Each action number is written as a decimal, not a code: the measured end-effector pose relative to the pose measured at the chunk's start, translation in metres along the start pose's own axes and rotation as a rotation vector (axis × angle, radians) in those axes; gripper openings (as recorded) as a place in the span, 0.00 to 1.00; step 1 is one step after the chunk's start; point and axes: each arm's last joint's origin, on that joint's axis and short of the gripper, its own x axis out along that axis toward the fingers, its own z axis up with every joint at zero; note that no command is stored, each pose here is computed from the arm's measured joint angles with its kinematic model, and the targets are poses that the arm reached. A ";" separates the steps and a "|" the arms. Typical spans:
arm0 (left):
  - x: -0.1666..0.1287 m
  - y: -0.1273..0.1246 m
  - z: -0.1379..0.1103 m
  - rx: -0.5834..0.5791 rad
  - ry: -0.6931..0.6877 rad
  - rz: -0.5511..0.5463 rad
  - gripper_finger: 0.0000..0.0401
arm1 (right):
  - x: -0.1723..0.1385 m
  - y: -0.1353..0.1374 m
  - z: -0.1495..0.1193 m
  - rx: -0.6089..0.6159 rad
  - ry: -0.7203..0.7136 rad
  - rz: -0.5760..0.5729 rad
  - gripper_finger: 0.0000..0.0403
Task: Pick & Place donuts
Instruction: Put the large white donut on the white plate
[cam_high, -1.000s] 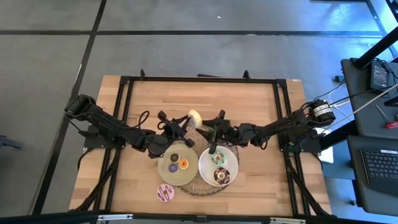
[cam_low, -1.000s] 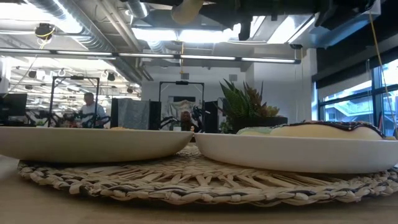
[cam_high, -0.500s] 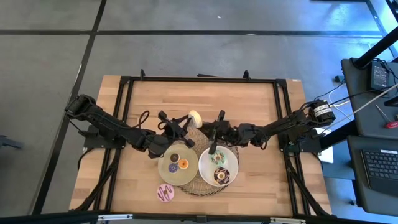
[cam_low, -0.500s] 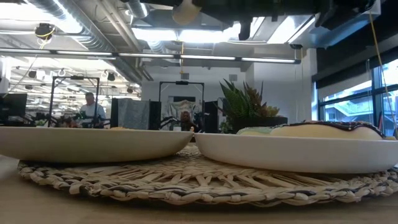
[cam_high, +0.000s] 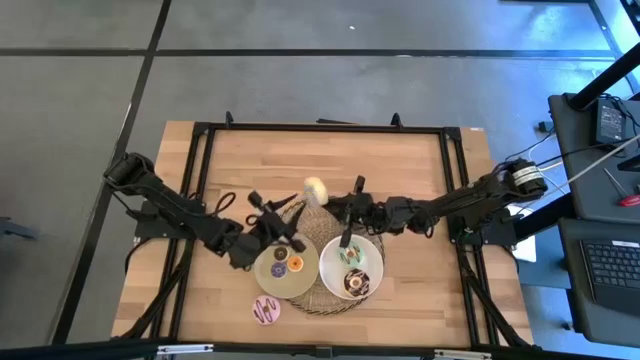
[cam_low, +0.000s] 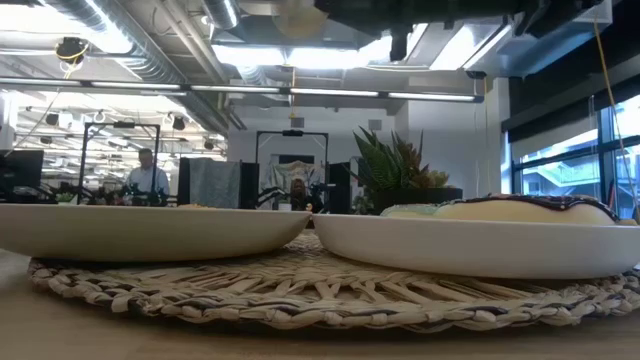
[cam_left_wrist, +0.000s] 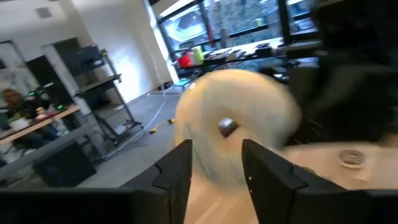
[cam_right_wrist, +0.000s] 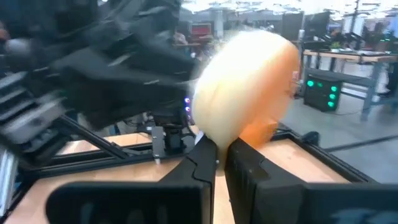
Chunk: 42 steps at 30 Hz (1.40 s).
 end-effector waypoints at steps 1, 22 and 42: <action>-0.005 -0.001 0.000 0.001 -0.004 -0.012 0.35 | -0.002 -0.001 0.004 -0.003 0.008 -0.005 0.07; -0.053 -0.006 0.001 0.028 -0.020 0.018 0.40 | -0.052 0.044 -0.053 0.509 0.829 0.305 0.06; -0.053 -0.006 0.001 0.027 -0.020 0.016 0.38 | -0.040 0.060 -0.100 0.696 0.906 0.240 0.06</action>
